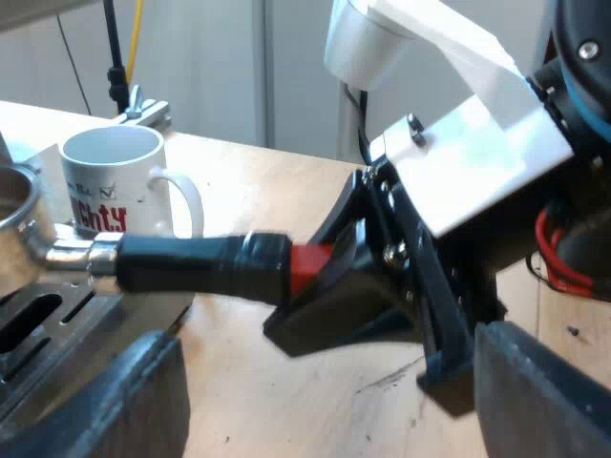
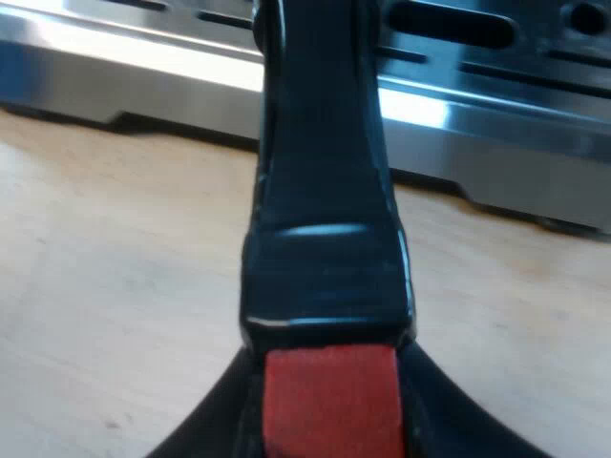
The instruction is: Grind coffee beans and then tamp
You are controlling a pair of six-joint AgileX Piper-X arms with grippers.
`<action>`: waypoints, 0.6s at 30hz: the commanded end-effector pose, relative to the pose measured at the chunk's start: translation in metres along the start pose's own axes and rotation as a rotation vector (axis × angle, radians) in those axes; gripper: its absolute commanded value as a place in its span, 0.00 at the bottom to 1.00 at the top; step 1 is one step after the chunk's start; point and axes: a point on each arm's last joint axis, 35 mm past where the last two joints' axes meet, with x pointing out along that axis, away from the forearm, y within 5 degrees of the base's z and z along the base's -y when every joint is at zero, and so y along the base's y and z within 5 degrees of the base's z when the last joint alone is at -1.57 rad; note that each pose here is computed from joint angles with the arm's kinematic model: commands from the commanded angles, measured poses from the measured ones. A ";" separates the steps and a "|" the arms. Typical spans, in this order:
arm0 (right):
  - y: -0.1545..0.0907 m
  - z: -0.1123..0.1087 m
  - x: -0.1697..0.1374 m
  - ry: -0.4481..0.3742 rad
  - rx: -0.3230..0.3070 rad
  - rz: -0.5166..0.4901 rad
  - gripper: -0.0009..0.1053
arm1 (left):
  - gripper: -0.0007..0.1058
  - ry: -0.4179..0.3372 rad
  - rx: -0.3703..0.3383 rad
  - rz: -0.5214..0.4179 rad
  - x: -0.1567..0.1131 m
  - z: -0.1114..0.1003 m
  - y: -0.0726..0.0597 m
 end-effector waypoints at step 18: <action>-0.041 -0.035 -0.051 -0.052 -0.155 0.189 0.01 | 0.61 0.112 0.063 0.151 -0.039 0.026 -0.040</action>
